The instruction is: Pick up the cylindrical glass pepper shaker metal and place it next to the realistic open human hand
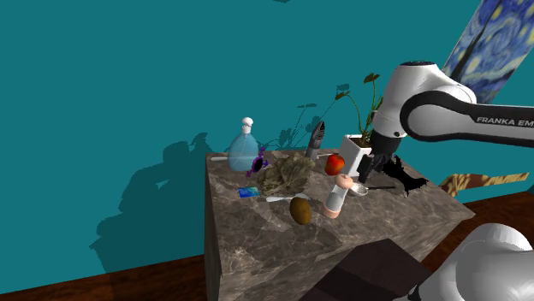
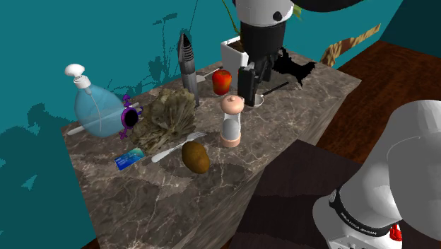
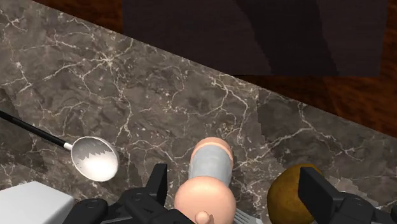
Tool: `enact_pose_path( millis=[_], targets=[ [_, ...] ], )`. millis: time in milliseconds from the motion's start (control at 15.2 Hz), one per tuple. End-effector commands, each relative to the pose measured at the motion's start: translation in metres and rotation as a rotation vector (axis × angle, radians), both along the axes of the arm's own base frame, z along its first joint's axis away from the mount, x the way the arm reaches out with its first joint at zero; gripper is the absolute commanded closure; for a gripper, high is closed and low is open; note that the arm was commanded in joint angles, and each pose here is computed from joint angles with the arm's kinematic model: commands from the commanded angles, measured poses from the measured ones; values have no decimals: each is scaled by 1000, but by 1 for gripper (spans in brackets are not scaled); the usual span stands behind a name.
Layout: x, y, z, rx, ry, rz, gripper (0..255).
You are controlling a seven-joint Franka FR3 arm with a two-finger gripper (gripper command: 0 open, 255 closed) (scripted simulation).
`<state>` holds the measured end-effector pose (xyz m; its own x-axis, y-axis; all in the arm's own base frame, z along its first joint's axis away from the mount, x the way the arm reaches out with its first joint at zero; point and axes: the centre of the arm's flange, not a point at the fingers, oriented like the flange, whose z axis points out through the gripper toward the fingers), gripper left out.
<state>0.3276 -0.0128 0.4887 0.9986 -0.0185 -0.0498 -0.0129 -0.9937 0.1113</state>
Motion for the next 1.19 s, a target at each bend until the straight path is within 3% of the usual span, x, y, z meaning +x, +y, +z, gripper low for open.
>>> enact_pose_path(
  millis=[0, 264, 792, 1122],
  targets=[
    [13, -5, -20, -21, -31, 9, 0],
    [43, -9, -56, -64, -85, 23, 0],
    [45, -16, -96, -64, -86, 23, 0],
    [45, -16, -96, -64, -86, 23, 0]
  ],
)
